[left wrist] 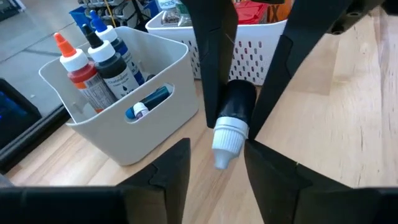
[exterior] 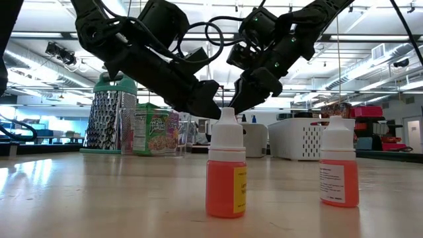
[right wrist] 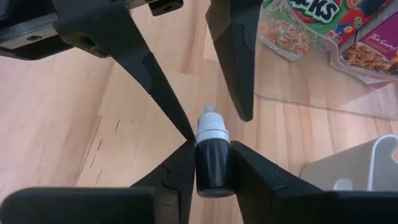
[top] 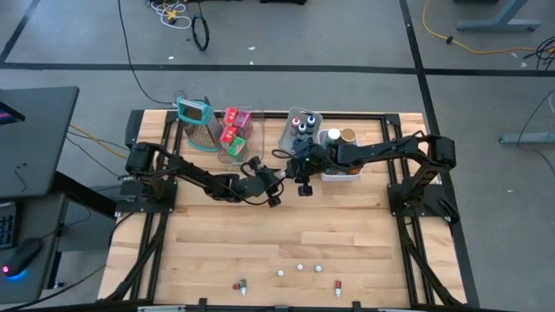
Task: Pick & Place Kitchen Items
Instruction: Put the small purple food coloring bottle into the gray bin
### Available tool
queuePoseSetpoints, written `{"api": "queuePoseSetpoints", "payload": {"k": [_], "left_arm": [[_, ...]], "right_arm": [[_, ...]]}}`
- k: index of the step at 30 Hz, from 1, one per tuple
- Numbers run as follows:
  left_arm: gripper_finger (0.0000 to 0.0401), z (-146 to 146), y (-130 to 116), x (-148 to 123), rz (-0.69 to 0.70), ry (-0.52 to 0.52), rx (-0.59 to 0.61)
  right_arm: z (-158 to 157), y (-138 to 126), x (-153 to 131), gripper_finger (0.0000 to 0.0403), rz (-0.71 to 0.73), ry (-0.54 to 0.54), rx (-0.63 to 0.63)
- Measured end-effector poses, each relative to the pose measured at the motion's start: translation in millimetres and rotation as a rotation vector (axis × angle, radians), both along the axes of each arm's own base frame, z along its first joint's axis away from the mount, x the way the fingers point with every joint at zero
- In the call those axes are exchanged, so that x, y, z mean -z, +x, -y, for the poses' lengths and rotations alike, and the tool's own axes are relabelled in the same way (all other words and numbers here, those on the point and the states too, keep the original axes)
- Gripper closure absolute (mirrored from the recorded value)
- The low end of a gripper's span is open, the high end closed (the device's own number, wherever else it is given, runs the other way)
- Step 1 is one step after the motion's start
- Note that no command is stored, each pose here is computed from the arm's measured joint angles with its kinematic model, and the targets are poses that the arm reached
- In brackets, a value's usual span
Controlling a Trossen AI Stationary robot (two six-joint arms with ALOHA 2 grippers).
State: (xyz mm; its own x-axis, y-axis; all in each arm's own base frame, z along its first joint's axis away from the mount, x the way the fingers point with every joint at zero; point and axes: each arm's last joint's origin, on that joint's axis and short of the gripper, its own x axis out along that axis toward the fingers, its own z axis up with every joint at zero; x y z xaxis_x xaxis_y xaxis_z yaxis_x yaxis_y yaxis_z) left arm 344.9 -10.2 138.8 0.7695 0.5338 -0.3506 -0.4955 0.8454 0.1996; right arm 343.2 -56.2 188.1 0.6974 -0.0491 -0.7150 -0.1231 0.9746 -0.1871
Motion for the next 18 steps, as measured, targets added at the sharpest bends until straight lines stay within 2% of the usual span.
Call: {"api": "queuePoseSetpoints", "payload": {"k": [7,13,18], "left_arm": [[0.0223,13,-3,-7,-0.004,0.031,0.022],[0.0227,23,-22,-38,-0.061,0.023,0.048],[0.0238,23,-45,-65,-0.094,-0.032,0.054]], "right_arm": [[4,-2,1,0.0302,-0.033,-0.081,0.102],[6,-2,1,0.0302,-0.036,-0.124,0.185],[10,3,-6,0.0302,0.049,-0.207,0.272]]}}
